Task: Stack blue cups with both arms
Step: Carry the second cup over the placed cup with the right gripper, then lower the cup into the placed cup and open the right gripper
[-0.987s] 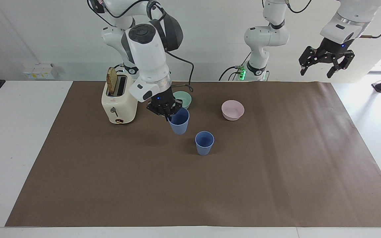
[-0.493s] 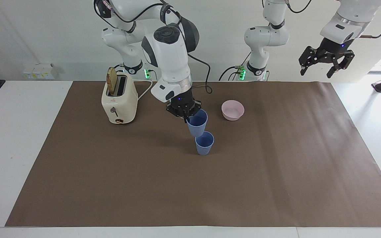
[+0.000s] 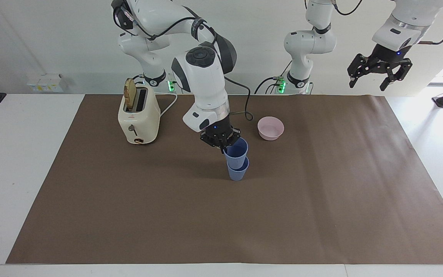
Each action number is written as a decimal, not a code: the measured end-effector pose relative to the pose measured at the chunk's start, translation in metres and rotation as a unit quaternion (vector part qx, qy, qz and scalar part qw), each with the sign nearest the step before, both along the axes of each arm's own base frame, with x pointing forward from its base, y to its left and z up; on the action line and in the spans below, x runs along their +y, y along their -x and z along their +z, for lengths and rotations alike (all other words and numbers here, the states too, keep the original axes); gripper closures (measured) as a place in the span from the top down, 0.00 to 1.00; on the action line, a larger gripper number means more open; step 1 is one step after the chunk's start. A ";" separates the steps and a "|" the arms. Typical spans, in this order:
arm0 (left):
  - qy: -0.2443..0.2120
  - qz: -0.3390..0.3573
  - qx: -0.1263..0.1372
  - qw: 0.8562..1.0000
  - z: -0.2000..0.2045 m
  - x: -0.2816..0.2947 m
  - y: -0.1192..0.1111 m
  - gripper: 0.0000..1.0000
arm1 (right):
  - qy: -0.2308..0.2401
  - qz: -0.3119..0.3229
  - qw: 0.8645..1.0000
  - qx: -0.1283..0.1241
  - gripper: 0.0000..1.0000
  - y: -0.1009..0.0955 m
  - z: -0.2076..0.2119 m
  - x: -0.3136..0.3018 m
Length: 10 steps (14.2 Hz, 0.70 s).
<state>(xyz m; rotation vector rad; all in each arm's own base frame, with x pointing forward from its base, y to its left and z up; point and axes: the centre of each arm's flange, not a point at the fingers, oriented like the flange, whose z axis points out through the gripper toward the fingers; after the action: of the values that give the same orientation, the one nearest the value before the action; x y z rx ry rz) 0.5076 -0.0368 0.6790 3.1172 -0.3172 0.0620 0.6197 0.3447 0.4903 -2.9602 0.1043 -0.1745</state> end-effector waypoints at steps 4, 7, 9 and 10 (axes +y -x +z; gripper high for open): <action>0.000 0.000 0.000 1.000 0.000 0.000 0.000 1.00 | 0.000 -0.006 1.000 0.008 0.04 0.005 -0.009 0.013; 0.000 0.000 0.000 1.000 0.000 0.000 0.000 1.00 | 0.002 -0.007 1.000 0.012 0.04 0.004 -0.015 0.012; 0.000 0.000 0.000 1.000 0.000 0.000 0.000 1.00 | 0.004 -0.008 1.000 0.015 0.04 0.003 -0.019 0.011; 0.000 0.000 0.000 1.000 0.000 0.000 0.000 1.00 | 0.005 -0.008 1.000 0.018 0.04 0.003 -0.023 0.011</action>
<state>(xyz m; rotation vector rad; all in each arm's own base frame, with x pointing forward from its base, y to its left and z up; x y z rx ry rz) 0.5076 -0.0368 0.6790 3.1172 -0.3172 0.0618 0.6169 0.3562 0.4676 -2.9738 0.1312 -0.1251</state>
